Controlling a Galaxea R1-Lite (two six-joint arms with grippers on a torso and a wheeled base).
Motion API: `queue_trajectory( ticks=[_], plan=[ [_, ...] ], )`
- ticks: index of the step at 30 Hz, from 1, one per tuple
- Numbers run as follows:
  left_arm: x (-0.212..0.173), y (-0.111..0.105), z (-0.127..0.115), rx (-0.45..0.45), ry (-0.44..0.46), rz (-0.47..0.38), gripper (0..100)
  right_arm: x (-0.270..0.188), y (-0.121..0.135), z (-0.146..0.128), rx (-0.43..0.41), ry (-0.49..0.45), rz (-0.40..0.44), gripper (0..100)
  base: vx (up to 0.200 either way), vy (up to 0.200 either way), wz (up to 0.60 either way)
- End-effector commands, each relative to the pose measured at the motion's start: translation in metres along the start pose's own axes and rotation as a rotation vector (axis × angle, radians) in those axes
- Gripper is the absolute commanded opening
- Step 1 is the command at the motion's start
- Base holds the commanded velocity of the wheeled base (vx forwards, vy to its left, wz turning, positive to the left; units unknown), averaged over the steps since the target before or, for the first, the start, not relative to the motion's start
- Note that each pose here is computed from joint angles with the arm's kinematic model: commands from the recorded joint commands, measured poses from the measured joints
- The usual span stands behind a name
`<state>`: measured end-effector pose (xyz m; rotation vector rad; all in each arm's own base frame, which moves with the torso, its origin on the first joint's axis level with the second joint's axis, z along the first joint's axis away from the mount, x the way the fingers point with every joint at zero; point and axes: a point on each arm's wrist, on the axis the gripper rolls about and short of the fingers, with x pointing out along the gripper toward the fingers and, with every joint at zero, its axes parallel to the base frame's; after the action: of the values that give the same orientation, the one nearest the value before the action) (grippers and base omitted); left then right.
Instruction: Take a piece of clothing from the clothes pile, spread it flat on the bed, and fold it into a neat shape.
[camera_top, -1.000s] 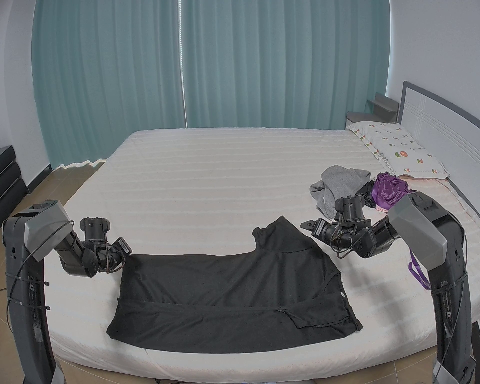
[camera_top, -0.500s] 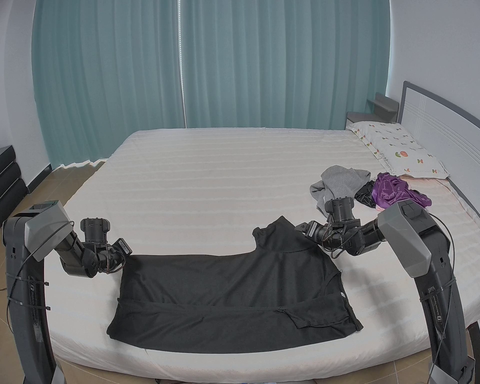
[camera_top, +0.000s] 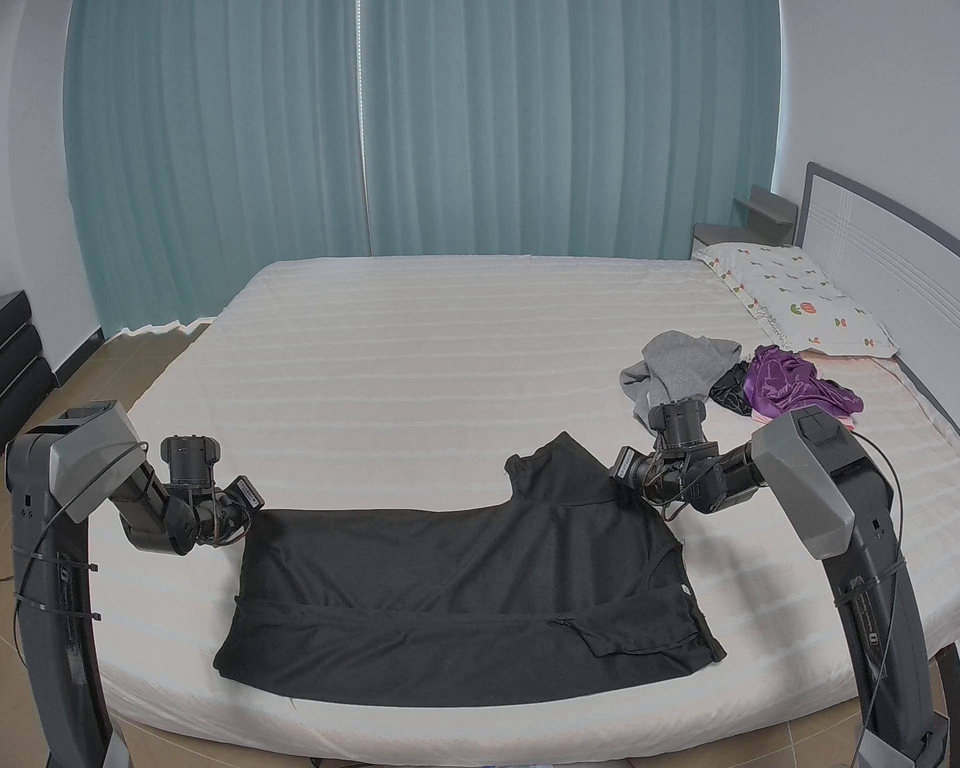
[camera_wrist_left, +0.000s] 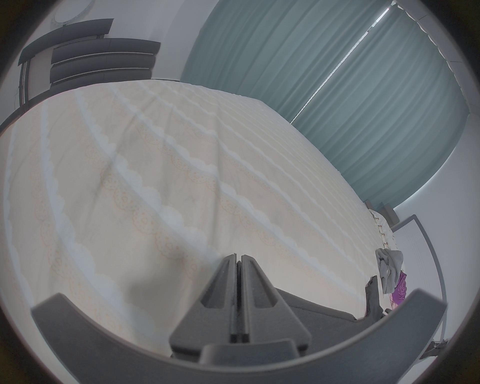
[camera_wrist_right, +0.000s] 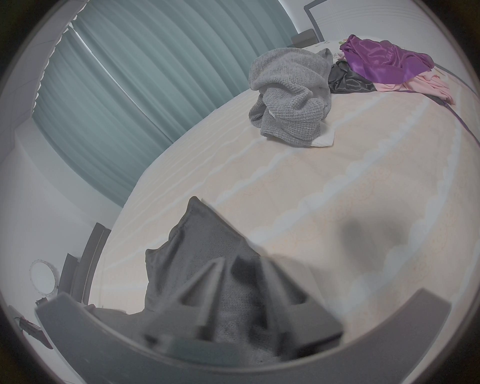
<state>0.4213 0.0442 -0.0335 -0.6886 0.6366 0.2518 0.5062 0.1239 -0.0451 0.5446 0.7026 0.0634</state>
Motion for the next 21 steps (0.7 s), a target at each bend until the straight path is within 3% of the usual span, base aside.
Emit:
queue_trajectory(
  ticks=[1, 21],
  plan=[
    [0.000, 0.000, 0.000, 0.002, 0.000, 0.002, 0, 0.000, 0.001, 0.003, 0.002, -0.010, 0.003, 0, 0.000, 0.000, 0.00],
    [-0.014, -0.009, 0.011, 0.000, -0.032, -0.022, 0, -0.045, 0.006, 0.025, 0.072, -0.026, 0.004, 0, 0.000, 0.000, 0.00]
  ],
)
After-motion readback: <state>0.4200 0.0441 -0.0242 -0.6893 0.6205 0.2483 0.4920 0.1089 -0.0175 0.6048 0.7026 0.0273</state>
